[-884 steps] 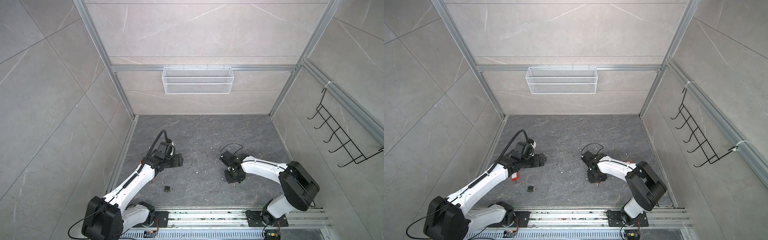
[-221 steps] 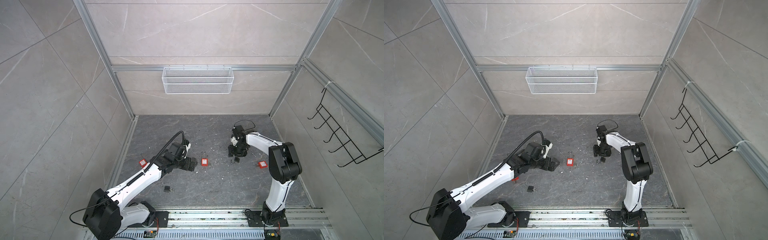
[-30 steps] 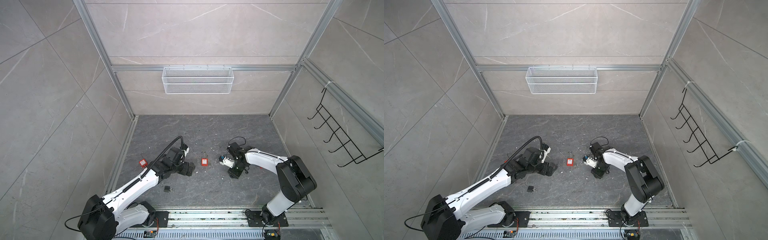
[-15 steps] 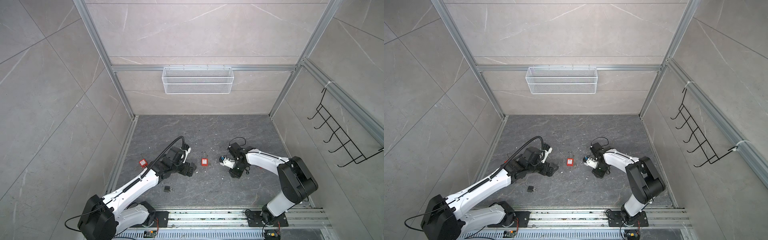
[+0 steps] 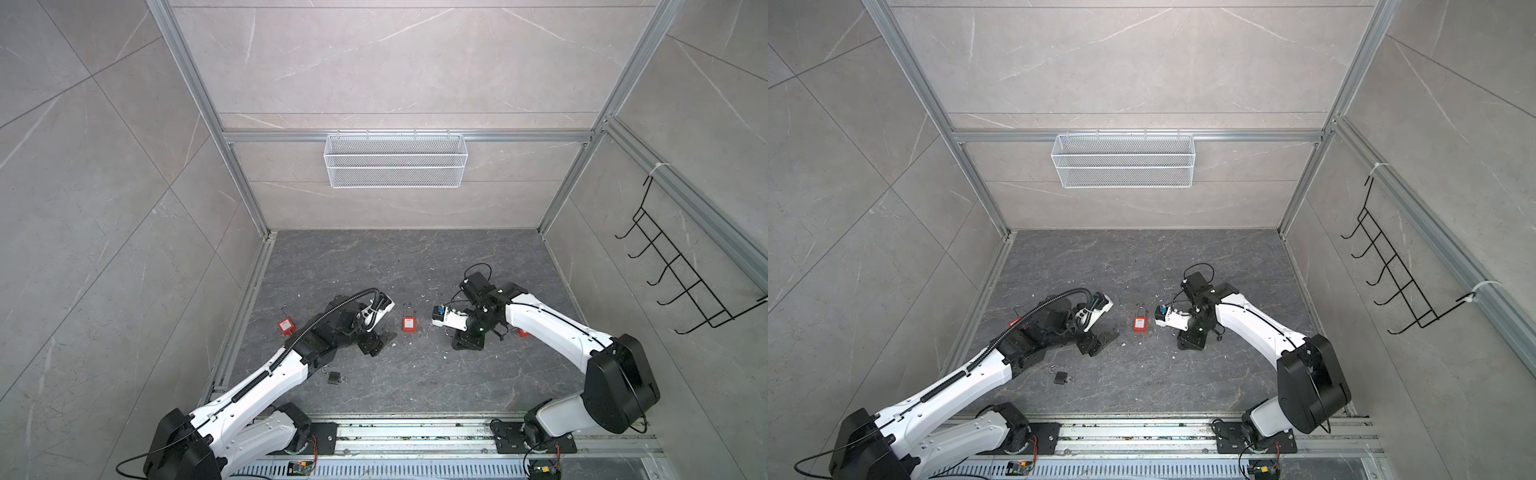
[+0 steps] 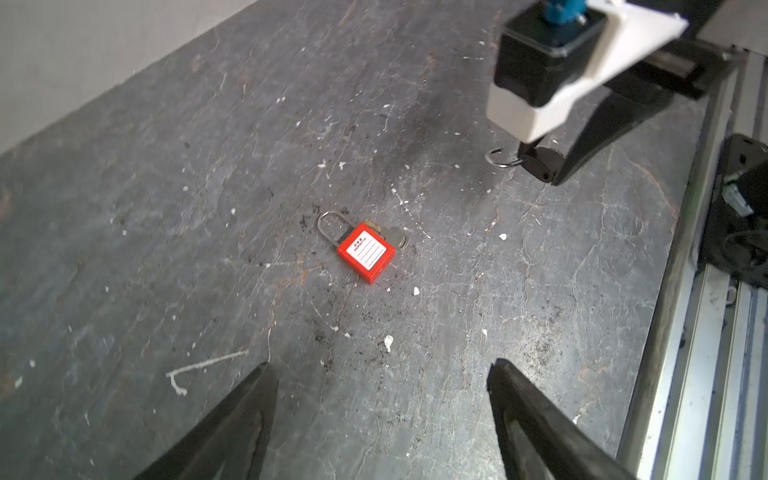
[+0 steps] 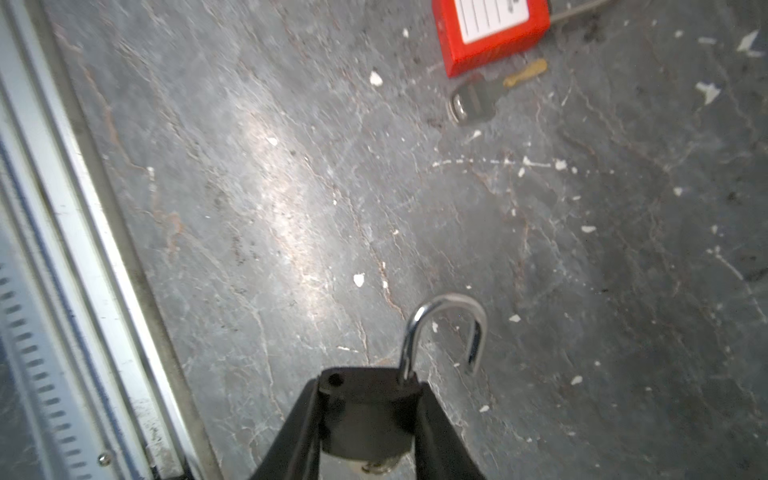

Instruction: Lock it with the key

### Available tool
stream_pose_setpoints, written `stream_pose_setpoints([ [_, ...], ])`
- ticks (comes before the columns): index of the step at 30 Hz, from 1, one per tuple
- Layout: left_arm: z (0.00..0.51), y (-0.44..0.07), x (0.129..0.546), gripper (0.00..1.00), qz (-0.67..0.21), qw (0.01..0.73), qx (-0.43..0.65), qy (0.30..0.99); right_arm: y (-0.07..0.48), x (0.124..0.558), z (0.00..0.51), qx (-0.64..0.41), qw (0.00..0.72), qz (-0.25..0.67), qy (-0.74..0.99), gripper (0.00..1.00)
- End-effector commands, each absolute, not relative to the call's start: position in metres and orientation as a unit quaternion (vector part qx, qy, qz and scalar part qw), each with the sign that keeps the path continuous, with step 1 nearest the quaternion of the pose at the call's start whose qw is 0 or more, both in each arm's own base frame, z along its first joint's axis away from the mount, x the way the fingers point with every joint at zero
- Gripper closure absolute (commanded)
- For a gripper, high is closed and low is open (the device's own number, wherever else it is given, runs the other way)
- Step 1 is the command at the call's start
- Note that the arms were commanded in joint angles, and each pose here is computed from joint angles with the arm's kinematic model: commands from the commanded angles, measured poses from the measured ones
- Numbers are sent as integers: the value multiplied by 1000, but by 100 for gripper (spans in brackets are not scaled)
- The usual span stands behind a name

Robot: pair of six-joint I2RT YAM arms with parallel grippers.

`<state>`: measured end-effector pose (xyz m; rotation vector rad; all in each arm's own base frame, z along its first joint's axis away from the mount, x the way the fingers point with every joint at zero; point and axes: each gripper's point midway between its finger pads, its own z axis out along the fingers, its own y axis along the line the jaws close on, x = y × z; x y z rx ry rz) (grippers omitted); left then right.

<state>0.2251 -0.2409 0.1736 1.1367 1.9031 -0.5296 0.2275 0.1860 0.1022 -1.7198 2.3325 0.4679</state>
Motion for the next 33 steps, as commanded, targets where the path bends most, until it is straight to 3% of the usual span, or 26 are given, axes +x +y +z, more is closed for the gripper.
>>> stream_pose_setpoints([
  [1,199,-259,213,24,-212,489,548,645,201,205,125,-601,81,228,762,73],
  [7,201,-277,186,32,-149,549,656,497,212,199,144,-601,76,260,752,73],
  [14,200,-312,190,36,-52,575,715,393,221,188,143,-600,47,270,751,73],
  [21,190,-336,182,42,-61,555,752,350,232,180,151,-598,47,289,746,74],
  [33,189,-354,176,53,-78,546,764,336,240,171,155,-595,31,297,746,75],
])
